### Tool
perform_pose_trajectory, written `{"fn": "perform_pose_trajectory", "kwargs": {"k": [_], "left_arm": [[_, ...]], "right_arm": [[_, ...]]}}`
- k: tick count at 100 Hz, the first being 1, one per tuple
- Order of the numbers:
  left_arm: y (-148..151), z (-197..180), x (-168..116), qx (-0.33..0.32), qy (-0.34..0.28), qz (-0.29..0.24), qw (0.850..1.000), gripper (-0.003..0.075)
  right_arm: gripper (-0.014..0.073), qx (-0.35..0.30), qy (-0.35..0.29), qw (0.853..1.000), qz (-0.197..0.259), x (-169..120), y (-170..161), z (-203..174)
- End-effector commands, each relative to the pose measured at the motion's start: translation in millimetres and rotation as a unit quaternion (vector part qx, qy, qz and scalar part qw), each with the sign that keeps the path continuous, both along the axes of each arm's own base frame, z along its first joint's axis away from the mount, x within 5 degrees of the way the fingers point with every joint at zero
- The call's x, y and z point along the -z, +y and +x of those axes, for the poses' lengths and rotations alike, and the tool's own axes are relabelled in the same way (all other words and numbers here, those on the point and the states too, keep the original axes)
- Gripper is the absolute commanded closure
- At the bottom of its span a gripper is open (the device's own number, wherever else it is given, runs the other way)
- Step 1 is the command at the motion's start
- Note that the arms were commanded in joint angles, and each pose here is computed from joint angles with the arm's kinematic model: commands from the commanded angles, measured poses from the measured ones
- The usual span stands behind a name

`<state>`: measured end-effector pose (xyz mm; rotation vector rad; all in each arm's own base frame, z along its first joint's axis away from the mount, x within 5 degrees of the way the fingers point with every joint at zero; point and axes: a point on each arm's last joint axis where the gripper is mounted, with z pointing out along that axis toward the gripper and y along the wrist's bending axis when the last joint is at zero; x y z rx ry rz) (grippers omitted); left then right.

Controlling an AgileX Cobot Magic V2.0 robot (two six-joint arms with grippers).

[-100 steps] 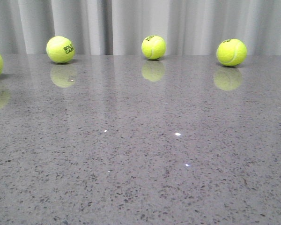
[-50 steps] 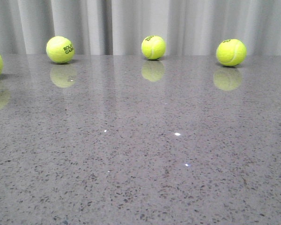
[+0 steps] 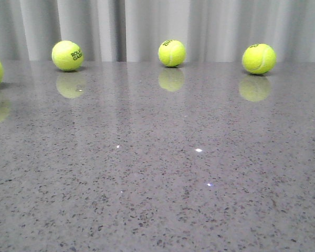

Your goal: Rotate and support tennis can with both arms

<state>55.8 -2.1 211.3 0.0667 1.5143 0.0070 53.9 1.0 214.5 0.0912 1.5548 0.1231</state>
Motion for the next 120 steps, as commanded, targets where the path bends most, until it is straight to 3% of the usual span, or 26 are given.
{"fn": "perform_pose_trajectory", "kwargs": {"k": [1, 120], "left_arm": [[-0.3, -1.4, 6.5, 0.002, -0.037, -0.006, 0.999, 0.0741], [-0.3, -1.4, 6.5, 0.002, -0.037, -0.006, 0.999, 0.0741]], "right_arm": [[0.0663, 0.001, -0.077, 0.997, -0.003, -11.6, -0.1, -2.8], [0.0663, 0.000, -0.090, 0.996, -0.002, -5.3, 0.1, -1.3]]}}
